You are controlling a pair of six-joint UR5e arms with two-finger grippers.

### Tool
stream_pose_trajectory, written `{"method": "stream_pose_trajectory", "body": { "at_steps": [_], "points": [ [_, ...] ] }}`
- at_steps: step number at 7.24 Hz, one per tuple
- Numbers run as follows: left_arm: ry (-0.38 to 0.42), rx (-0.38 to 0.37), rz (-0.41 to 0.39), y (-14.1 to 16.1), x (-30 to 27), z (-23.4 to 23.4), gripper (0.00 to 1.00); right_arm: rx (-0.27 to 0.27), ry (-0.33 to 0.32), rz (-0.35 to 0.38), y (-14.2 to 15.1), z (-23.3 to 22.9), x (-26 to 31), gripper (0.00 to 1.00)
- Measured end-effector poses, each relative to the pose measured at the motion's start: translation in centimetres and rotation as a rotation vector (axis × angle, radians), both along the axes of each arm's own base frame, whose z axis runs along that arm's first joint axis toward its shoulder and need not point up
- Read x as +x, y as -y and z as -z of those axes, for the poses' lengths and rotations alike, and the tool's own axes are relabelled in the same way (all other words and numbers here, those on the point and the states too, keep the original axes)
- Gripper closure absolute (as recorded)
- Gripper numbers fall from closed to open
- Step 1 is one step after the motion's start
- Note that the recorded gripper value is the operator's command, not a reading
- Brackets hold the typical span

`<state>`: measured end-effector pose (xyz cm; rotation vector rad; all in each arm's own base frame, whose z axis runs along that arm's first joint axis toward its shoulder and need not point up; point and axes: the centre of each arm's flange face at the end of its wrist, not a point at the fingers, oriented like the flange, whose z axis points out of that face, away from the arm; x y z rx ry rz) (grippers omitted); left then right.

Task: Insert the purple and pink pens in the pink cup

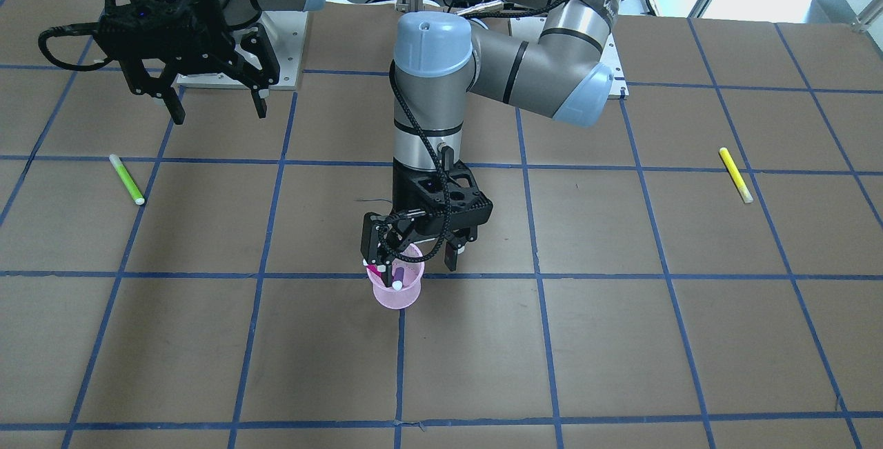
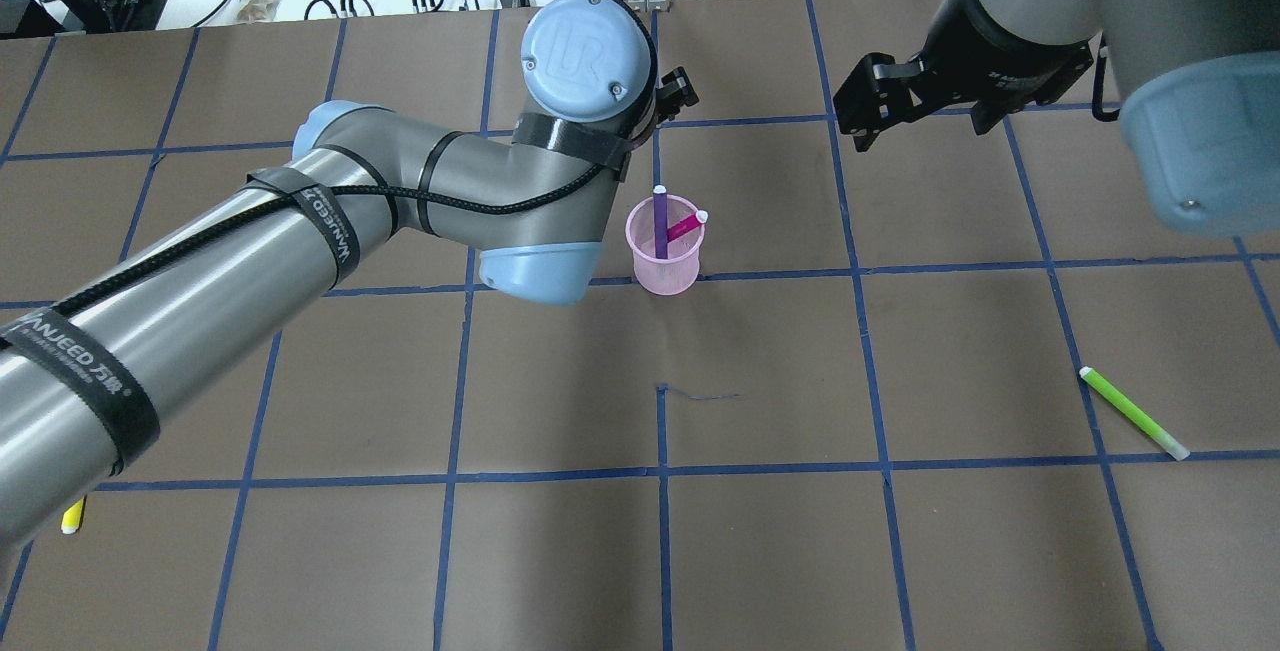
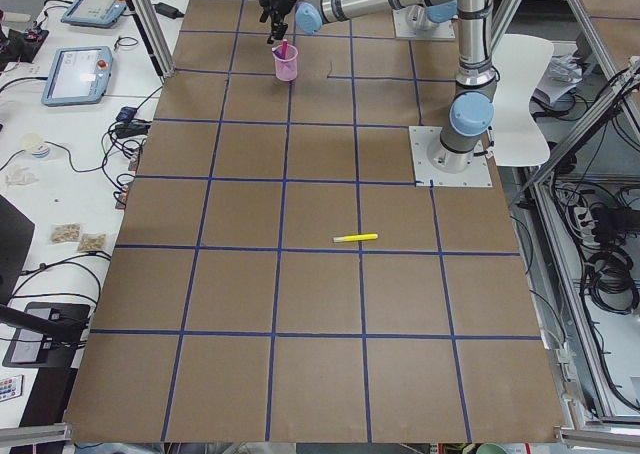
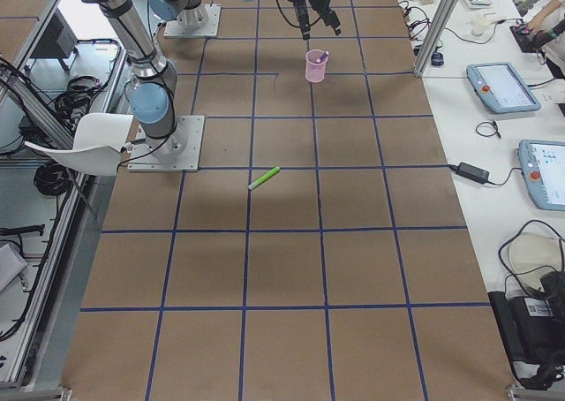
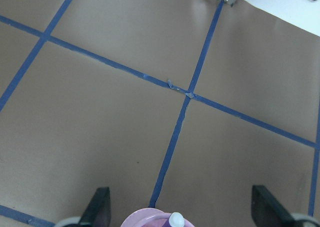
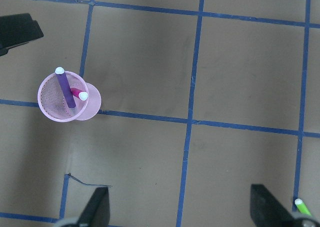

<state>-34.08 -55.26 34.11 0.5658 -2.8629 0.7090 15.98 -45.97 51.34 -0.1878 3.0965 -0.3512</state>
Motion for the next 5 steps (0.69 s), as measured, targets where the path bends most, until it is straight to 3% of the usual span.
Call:
{"method": "stream_pose_trajectory", "body": {
  "at_steps": [2,5],
  "points": [
    [-0.001,0.123,0.054,1.6,4.4,-1.1,0.00,0.001,0.000,0.000,0.0,0.0,0.0,0.00],
    [0.078,0.336,0.234,2.1,12.6,-5.6,0.00,0.006,0.000,0.000,-0.1,0.1,0.0,0.00]
  ]
}}
